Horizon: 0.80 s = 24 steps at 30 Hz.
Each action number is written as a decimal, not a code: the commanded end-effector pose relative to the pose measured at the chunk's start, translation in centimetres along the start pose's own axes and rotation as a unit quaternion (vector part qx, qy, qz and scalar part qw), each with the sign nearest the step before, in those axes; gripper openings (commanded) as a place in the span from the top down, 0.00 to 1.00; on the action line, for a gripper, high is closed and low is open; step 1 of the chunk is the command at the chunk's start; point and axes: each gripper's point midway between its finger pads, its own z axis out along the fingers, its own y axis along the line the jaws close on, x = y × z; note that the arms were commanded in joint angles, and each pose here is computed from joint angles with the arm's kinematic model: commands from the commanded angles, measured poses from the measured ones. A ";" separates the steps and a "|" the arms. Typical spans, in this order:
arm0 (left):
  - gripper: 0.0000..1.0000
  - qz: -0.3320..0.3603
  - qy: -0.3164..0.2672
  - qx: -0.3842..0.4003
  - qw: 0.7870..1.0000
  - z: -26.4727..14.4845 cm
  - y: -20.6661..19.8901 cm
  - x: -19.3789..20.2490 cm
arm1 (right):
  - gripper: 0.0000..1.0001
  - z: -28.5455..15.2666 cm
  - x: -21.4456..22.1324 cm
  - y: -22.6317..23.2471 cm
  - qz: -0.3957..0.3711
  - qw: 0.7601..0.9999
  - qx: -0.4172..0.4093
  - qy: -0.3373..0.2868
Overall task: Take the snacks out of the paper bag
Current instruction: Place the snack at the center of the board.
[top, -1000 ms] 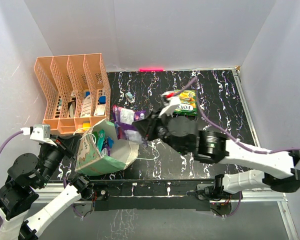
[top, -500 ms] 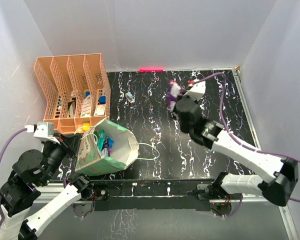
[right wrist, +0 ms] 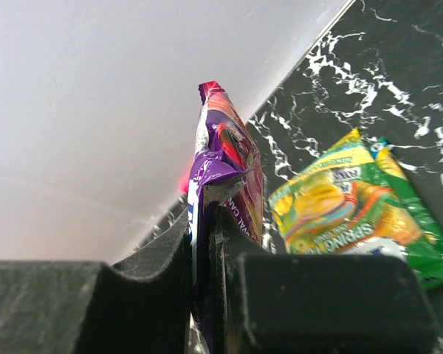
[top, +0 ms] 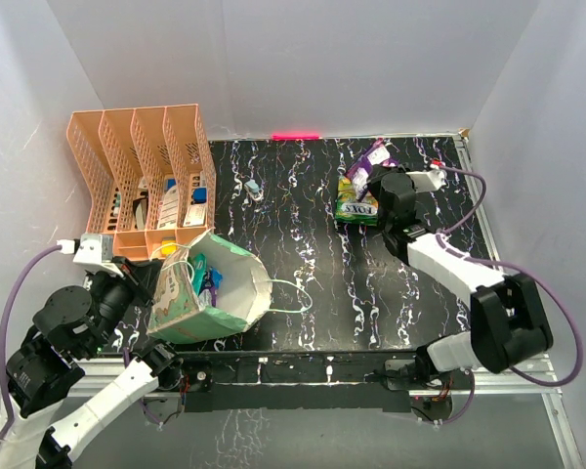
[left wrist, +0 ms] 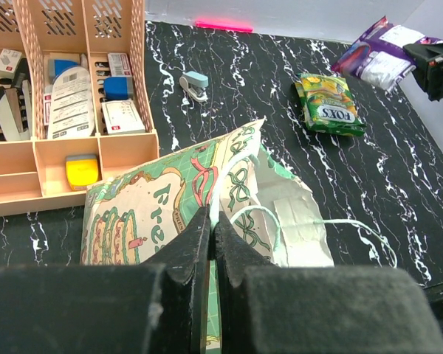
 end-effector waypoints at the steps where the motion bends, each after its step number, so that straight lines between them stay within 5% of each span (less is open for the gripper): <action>1: 1.00 0.007 0.002 -0.005 1.000 0.5 0.0 0.1 | 0.93 1.6 -4.2 3.7 0.190 0.975 -0.068 -0.087; 12: 1.00 -0.003 -0.001 0.006 1.000 0.2 -0.3 0.1 | 0.93 4.8 -2.7 0.5 0.253 0.956 -0.059 -0.139; 24: 1.00 -0.009 -0.007 0.008 1.000 -0.3 -0.2 -0.3 | 0.93 6.0 1.3 -3.1 0.286 0.950 -0.031 -0.120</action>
